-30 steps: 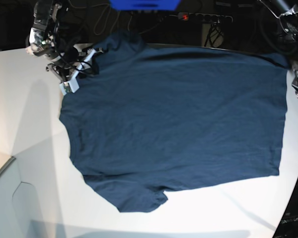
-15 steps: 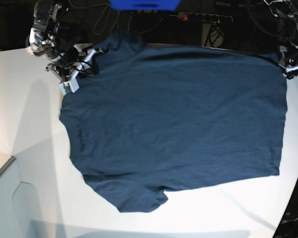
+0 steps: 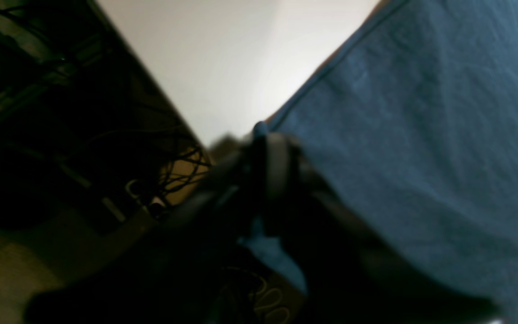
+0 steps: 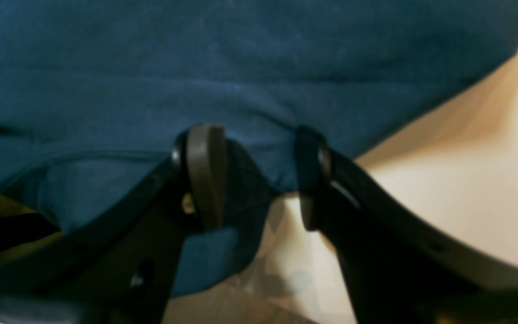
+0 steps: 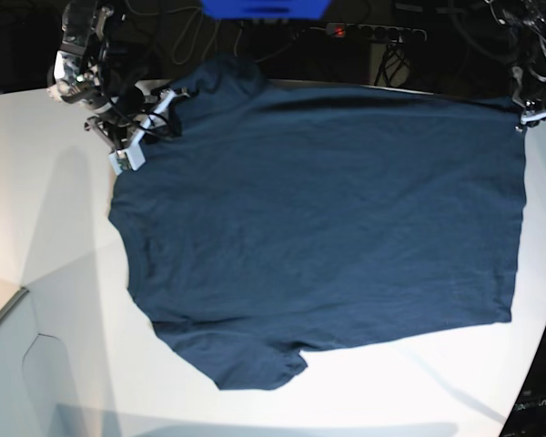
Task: Layout the t-shirt on the table in an organized manner, then fold the t-shirt properly
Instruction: 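Drag the shirt corner with the right gripper outward along the table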
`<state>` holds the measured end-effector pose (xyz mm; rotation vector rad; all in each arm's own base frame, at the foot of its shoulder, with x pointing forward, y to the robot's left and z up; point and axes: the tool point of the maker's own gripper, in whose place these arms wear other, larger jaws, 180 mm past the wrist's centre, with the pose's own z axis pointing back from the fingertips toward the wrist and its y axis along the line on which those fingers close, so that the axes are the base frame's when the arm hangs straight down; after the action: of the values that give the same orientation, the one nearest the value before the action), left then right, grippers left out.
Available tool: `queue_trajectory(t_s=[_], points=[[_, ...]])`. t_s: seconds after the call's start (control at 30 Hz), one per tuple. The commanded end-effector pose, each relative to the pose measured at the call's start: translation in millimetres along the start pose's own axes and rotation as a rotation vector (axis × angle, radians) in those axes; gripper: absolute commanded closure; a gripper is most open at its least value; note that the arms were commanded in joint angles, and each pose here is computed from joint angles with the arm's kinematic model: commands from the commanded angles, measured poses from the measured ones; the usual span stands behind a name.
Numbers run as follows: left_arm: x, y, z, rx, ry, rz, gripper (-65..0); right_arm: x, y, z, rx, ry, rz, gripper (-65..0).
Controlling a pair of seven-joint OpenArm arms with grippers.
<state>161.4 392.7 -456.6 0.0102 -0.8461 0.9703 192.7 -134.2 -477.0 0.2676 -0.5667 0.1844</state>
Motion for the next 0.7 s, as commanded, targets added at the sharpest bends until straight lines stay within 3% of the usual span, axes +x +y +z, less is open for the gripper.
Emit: queue_trajectory(t_s=[0.0, 0.13, 0.47, 0.67], points=[[19.6, -6.4, 0.7, -0.019, -0.05, -0.012, 0.0, -18.1, -2.9, 0.9, -0.019, 0.084, 0.014, -24.6], [26.8, -11.3, 2.6, -0.028, -0.068, -0.021, 0.0, -17.3, -3.0, 0.8, -0.019, 0.083, 0.015, -24.6], [81.7, -78.0, 43.3, -0.153, -0.279, -0.089, -0.1, -5.4, -5.3, -0.2, -0.023, 0.058, 0.021, -24.4], [94.4, -98.9, 45.1, -0.192, -0.317, -0.091, -0.1, 4.4, -8.6, -1.2, -0.03, 0.038, 0.022, -23.4]])
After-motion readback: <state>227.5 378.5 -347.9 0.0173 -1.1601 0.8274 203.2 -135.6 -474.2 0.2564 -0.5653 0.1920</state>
